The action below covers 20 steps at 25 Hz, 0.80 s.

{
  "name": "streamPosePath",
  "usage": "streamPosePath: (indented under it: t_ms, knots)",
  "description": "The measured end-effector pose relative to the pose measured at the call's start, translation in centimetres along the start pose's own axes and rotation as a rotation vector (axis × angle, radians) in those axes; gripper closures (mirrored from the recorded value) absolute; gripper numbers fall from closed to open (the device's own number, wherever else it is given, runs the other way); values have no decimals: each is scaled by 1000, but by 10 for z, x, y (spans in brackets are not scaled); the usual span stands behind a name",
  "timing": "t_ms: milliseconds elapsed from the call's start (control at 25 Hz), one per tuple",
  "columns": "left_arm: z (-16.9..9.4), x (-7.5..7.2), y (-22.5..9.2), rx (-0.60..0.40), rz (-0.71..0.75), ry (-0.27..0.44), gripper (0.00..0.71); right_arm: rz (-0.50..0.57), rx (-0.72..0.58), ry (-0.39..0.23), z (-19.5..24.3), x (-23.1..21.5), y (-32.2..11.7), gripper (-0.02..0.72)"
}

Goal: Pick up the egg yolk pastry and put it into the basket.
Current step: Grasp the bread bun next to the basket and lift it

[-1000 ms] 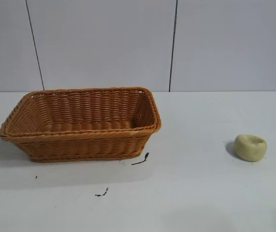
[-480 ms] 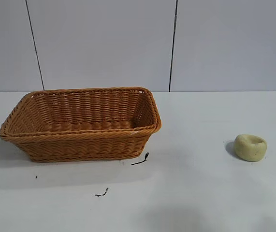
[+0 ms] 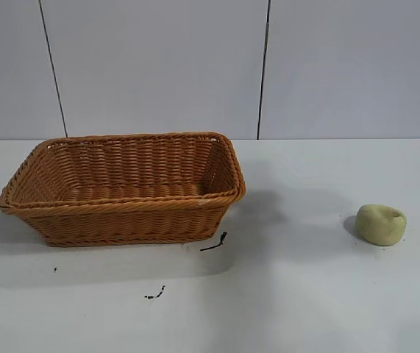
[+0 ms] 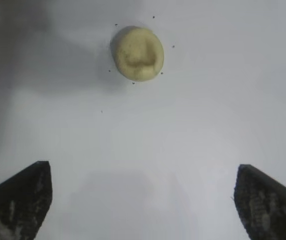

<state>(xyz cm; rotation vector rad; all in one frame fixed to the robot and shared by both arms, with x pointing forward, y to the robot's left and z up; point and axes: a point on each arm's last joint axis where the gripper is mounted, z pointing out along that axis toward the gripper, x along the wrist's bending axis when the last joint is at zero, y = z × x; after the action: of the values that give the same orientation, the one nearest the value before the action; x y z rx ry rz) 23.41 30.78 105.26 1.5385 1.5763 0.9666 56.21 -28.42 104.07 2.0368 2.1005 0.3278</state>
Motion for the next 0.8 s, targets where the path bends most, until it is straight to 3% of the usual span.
streamPosePath:
  t_ms: [200,440,800]
  knots:
    - [0,0,0,0,0,0,14,2,100,4,59,2,34,19]
    - [0,0,0,0,0,0,14,6,190,15,118,2,45,19]
    - [0,0,0,0,0,0,14,5,237,15,160,2,41,19]
